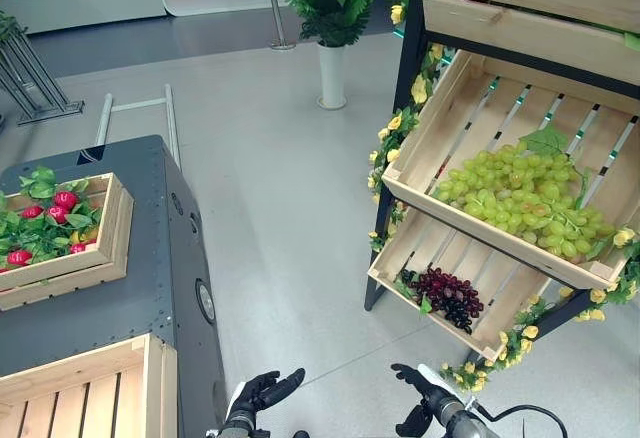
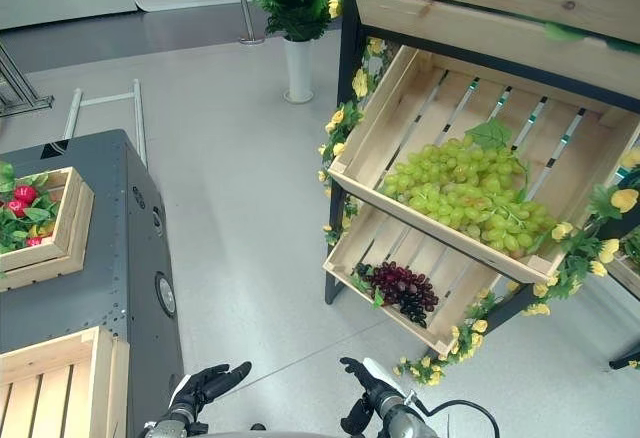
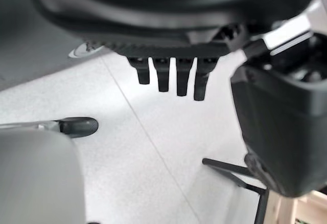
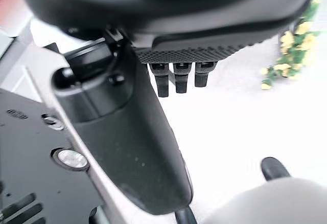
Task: Pick up the fruits from the basket on one side to the basket on the other side
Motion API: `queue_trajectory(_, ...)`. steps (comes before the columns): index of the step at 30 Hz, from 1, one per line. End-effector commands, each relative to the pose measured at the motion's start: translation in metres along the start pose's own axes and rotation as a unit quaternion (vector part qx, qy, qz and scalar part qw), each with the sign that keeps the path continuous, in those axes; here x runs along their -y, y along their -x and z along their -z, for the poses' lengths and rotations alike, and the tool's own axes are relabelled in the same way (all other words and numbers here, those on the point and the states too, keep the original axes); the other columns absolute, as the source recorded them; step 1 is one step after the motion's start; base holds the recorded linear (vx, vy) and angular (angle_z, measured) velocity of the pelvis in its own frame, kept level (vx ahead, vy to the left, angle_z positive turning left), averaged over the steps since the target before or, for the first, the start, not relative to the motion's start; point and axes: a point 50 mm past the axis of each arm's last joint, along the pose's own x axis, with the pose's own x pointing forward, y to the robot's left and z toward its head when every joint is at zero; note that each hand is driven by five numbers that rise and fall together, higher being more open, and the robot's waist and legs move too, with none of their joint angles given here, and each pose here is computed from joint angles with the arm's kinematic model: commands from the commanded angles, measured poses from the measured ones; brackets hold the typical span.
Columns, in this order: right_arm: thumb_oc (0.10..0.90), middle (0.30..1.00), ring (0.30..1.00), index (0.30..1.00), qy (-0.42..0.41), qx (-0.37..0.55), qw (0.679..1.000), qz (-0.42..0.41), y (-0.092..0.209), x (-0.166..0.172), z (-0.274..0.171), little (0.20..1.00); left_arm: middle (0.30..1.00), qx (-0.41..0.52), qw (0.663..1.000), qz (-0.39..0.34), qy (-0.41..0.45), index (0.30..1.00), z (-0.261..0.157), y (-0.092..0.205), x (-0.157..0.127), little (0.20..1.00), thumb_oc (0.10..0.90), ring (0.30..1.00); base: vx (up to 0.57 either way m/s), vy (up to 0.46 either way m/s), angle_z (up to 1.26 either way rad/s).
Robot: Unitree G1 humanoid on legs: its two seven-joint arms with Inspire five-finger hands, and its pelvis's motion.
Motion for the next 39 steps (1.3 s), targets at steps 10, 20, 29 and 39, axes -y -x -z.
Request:
queue_trajectory(10, 0.8, 0.9, 0.9, 0.9, -0.051, 0.001, 0.999, 0.011, -0.015, 0.023, -0.017, 0.9, 0.9, 0.035, 0.981, -0.09, -0.167, 0.9, -0.03, -0.012, -0.008, 0.9, 0.8, 0.9, -0.09, -0.224, 0.45)
queue_trajectory(20, 0.8, 0.9, 0.9, 0.9, -0.168, -0.09, 0.98, 0.056, -0.008, 0.03, 0.017, 0.9, 0.9, 0.049, 0.979, 0.002, -0.2, 0.9, -0.037, -0.014, 0.007, 0.9, 0.8, 0.9, -0.12, 0.006, 0.83)
queue_trajectory(29, 0.8, 0.9, 0.9, 0.9, -0.149, -0.055, 0.987, 0.005, -0.013, 0.018, 0.001, 0.9, 0.9, 0.038, 0.984, 0.039, -0.168, 0.9, -0.024, -0.009, 0.019, 0.9, 0.8, 0.9, 0.04, 0.062, -0.03)
queue_trajectory(39, 0.8, 0.9, 0.9, 0.9, -0.128, -0.087, 0.988, -0.029, -0.011, 0.005, 0.007, 0.9, 0.9, 0.023, 0.987, 0.06, -0.146, 0.9, -0.02, -0.009, 0.018, 0.9, 0.8, 0.9, 0.02, 0.048, -0.02)
